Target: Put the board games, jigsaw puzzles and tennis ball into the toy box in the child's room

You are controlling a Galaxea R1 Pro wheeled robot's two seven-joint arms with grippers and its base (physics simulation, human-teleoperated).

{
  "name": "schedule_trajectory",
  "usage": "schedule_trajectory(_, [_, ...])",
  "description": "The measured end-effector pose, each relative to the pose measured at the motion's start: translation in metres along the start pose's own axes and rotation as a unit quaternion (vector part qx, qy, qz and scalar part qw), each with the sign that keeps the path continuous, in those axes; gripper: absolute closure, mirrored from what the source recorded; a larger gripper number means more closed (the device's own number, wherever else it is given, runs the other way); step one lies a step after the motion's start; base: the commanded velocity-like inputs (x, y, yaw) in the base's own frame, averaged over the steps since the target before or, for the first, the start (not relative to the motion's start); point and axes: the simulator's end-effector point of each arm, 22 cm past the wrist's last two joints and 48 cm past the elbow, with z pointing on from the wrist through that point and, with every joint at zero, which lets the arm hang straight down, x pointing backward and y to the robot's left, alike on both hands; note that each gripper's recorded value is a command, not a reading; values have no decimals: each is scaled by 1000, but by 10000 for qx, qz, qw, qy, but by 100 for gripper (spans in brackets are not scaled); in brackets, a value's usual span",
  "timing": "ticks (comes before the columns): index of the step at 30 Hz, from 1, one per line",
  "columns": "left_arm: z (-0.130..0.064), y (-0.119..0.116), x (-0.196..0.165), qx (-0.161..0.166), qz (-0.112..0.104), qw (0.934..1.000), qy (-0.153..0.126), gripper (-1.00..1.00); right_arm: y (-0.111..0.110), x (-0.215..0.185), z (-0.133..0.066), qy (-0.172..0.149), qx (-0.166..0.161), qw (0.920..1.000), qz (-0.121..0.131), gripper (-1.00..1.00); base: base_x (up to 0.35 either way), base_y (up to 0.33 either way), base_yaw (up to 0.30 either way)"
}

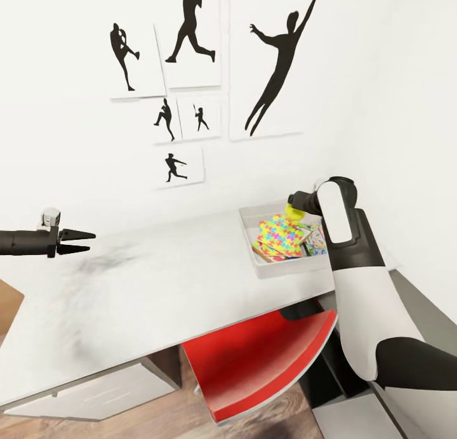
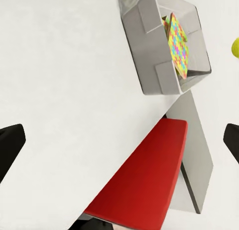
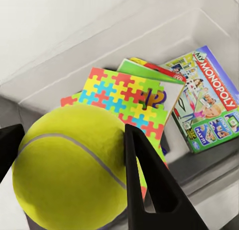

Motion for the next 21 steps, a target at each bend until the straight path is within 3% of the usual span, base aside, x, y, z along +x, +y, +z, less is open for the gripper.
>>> schedule_trajectory(7, [0, 0, 0, 4, 2, 10000, -2, -100, 1, 1, 0, 13, -25, 10000, 31, 100, 3, 1, -75])
schedule_trajectory(21, [-1, -3, -1, 8, 20, 10000, -13, -100, 0, 3, 0, 74, -26, 10000, 19, 100, 3, 1, -260])
